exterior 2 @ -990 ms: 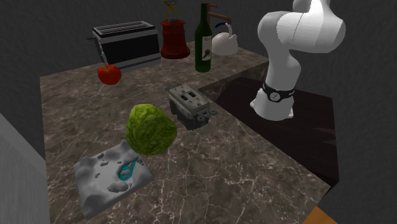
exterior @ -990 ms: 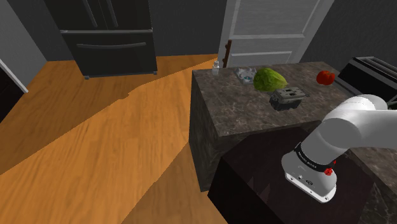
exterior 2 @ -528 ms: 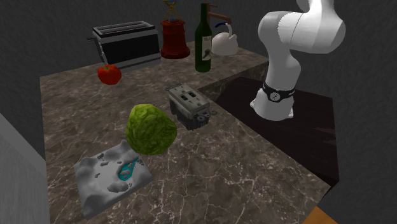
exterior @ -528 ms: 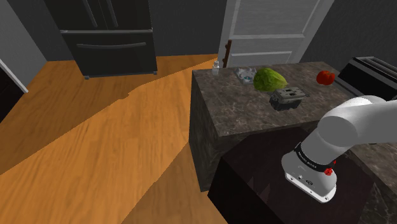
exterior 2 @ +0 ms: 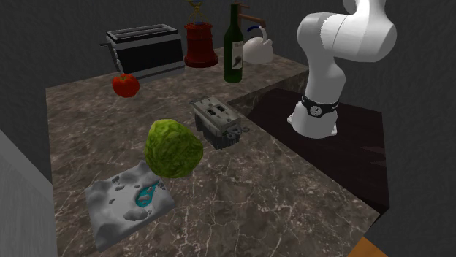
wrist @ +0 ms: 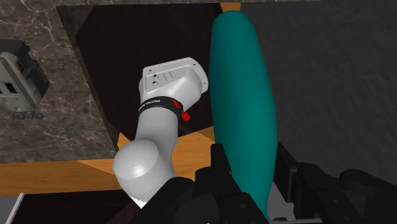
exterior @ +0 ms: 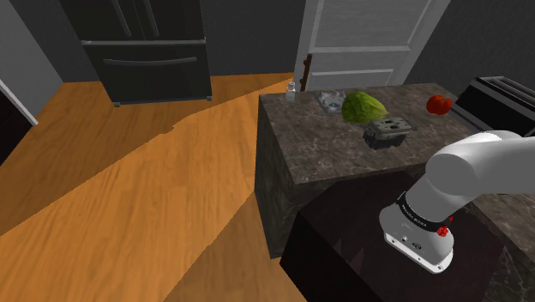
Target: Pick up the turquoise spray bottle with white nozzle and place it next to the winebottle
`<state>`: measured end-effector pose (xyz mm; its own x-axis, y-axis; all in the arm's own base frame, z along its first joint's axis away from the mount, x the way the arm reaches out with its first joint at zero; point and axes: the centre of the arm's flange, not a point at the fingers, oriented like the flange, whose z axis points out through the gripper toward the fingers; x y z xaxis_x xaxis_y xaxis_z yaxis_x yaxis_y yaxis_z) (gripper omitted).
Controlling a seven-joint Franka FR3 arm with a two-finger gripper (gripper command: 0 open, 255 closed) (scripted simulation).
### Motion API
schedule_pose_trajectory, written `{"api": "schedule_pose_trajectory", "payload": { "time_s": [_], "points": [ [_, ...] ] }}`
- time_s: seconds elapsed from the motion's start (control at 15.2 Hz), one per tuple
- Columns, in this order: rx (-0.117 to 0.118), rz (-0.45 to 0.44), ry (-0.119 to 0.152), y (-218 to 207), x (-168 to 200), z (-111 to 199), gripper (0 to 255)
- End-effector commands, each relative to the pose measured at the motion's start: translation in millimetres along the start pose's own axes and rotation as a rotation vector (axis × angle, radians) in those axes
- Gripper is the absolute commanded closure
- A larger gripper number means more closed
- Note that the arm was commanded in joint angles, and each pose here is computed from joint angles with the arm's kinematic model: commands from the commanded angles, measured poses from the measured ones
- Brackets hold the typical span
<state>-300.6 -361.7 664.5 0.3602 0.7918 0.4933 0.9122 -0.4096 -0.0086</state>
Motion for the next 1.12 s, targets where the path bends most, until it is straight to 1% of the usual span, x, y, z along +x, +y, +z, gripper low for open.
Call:
{"api": "schedule_pose_trajectory", "payload": {
  "time_s": [0.0, 1.06],
  "points": [
    [0.0, 0.0, 0.0, 1, -6, 9, 255],
    [0.0, 0.0, 0.0, 2, -47, 83, 255]
  ]
}}
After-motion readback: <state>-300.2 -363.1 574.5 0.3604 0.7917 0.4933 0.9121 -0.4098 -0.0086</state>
